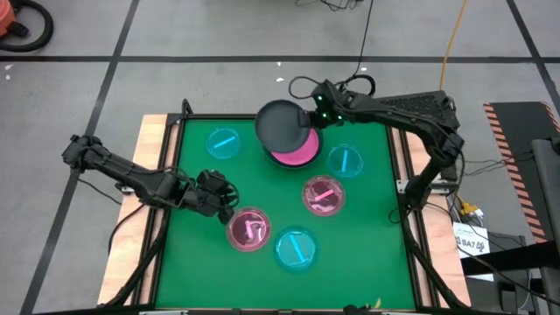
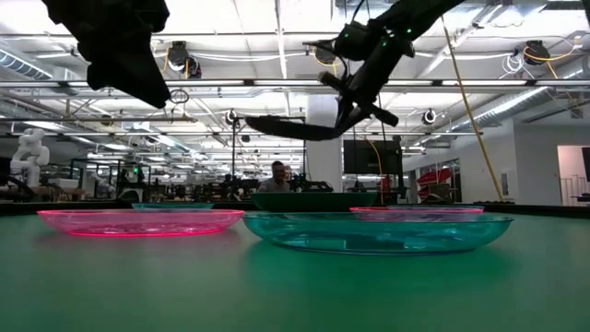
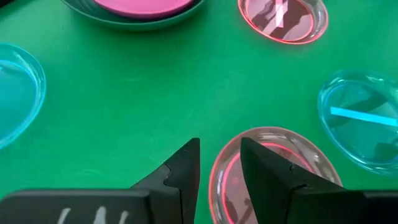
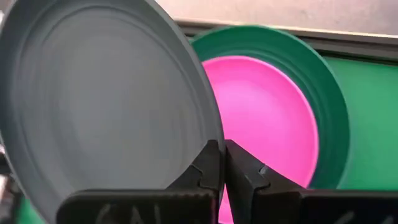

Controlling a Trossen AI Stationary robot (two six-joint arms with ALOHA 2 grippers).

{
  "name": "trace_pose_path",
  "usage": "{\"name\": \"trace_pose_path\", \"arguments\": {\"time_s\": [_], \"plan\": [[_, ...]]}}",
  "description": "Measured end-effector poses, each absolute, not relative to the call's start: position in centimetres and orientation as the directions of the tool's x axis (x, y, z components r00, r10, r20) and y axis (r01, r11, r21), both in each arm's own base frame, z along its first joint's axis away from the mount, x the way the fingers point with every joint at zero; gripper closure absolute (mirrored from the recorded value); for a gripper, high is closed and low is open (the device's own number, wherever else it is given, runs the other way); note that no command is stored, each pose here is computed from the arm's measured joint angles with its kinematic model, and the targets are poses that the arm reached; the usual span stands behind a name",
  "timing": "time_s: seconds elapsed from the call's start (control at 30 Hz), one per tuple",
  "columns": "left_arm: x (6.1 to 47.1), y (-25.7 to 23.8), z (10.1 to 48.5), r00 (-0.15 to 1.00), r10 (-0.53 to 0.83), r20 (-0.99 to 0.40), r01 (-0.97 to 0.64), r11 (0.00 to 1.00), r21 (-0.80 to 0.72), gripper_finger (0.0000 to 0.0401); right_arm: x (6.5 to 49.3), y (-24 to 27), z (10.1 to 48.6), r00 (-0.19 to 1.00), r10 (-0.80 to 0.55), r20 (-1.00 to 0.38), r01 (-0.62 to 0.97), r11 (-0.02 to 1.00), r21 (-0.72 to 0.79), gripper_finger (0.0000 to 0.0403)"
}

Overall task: Stack plastic plates
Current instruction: Stack the black plate on top of the pink plate

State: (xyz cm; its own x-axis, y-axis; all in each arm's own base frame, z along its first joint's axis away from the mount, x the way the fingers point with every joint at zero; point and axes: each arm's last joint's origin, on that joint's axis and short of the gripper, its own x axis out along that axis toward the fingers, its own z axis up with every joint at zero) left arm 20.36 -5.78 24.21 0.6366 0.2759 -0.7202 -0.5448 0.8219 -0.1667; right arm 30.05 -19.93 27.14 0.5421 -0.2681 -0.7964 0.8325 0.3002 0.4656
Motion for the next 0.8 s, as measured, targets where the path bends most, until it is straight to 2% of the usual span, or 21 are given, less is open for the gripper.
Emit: {"name": "trace_pose_path", "arguments": {"time_s": [0.27, 0.4, 0.8], "plan": [[20.5, -5.4, 24.2, 0.630, 0.265, -0.730, -0.554, 0.812, -0.183, 0.0281, 29.2, -21.7, 25.1, 0.462, -0.184, -0.867, 0.868, 0.293, 0.400, 0.0400], [20.5, -5.4, 24.2, 0.630, 0.268, -0.729, -0.560, 0.807, -0.188, 0.0281, 29.1, -22.6, 24.2, 0.445, -0.185, -0.876, 0.877, 0.286, 0.386, 0.0400], [20.7, -4.2, 24.2, 0.614, 0.304, -0.729, -0.593, 0.787, -0.171, 0.0281, 29.9, -23.7, 19.7, 0.357, -0.081, -0.930, 0.902, 0.288, 0.321, 0.0395]]}}
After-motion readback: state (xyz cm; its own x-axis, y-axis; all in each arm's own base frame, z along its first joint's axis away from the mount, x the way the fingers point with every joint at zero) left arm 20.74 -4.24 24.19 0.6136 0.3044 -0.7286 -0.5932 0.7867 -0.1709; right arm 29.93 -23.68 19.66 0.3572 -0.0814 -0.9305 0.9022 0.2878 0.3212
